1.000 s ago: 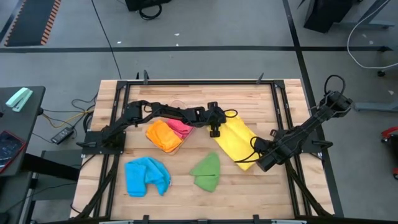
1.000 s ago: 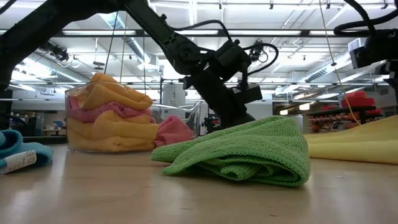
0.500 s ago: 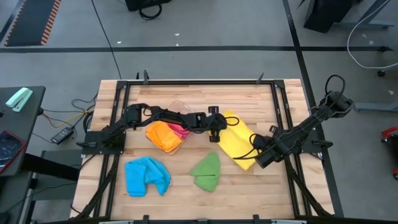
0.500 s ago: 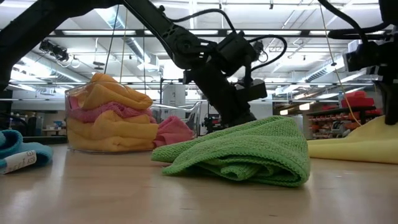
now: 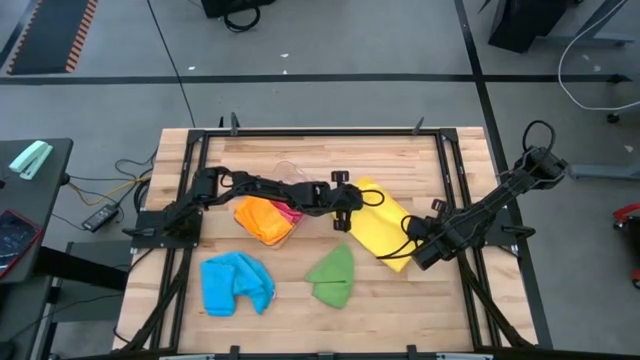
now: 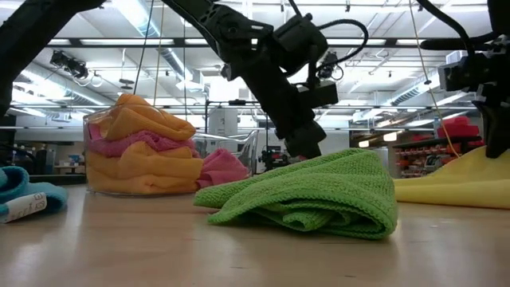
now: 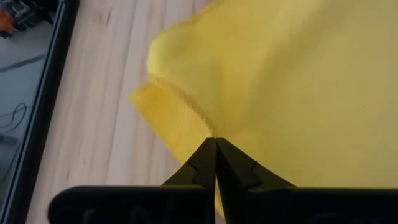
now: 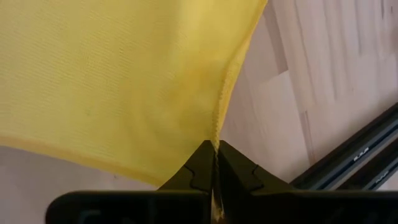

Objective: Fold microfiber towels
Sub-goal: Fold the yellow microfiber towel

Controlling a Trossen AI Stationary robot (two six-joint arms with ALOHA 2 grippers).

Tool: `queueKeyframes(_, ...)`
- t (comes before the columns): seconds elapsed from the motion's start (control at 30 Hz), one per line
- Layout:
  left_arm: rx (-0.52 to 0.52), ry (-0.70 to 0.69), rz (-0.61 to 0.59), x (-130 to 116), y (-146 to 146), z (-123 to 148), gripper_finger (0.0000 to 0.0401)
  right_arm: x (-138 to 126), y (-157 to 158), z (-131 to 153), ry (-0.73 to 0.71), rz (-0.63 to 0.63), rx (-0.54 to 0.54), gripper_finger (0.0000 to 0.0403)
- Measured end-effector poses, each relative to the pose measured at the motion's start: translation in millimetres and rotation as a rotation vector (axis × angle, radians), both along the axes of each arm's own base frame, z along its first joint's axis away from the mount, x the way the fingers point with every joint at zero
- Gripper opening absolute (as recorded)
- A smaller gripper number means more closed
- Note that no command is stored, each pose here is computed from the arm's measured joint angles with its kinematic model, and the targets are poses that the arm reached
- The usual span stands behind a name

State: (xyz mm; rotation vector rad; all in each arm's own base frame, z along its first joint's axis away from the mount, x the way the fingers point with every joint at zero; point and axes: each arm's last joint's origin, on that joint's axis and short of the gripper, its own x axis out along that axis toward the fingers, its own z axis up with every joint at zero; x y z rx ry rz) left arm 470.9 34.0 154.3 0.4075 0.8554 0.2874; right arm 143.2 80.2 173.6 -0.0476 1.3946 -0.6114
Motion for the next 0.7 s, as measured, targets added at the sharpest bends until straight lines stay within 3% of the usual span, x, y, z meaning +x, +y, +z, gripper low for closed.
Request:
queueKeyframes(0.4,-0.022,0.049,0.037,-4.9,7.1,-3.8,0.0013,0.2,0.1,-0.1,0.015,0.032,0.002,0.0039)
queueKeyframes(0.7,-0.012,0.036,0.008,-7.1,-2.2,10.2,0.0036,-4.7,-2.0,7.1,0.086,-0.007,-0.012,0.0142)
